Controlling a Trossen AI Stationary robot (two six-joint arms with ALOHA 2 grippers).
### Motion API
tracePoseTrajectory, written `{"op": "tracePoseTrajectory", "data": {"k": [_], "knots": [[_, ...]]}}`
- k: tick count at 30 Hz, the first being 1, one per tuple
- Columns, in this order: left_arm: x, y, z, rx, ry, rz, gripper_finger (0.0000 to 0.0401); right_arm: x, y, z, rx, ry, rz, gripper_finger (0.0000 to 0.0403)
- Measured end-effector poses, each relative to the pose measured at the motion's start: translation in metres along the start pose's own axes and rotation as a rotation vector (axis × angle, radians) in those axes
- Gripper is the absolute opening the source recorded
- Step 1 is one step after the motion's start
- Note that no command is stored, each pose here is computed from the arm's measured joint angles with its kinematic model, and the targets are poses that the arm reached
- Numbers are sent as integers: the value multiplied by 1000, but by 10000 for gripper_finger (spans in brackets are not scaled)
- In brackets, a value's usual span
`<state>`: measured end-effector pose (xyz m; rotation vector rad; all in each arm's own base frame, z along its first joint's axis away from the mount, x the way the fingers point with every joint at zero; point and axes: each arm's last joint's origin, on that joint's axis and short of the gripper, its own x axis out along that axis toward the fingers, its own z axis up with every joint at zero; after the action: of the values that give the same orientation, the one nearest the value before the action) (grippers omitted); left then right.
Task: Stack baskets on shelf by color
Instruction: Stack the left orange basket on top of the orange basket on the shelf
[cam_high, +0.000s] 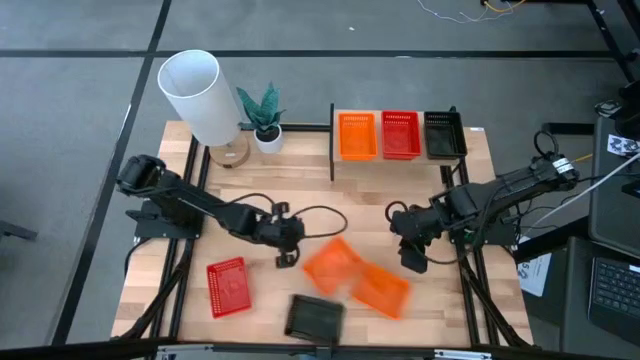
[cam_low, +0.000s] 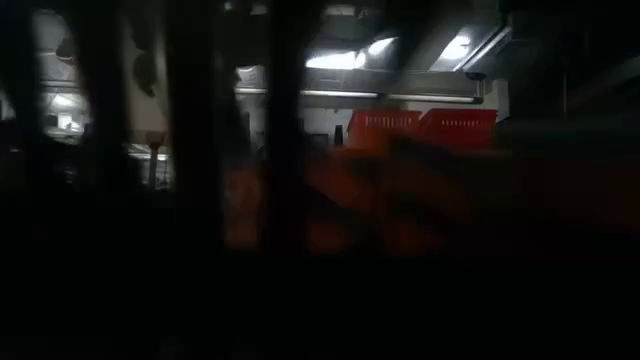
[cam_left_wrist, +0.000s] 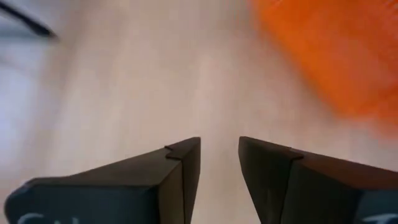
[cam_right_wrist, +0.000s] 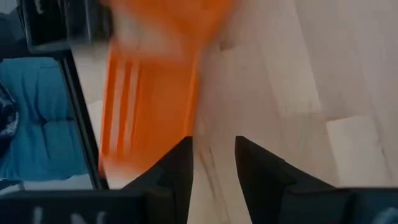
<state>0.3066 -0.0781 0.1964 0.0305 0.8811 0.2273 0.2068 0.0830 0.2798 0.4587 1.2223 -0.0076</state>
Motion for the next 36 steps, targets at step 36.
{"op": "tracePoseTrajectory", "data": {"k": [36], "knots": [[-94,36,-24,61,328,379,102,73,17,-50,-1010,-58,-161,118]]}}
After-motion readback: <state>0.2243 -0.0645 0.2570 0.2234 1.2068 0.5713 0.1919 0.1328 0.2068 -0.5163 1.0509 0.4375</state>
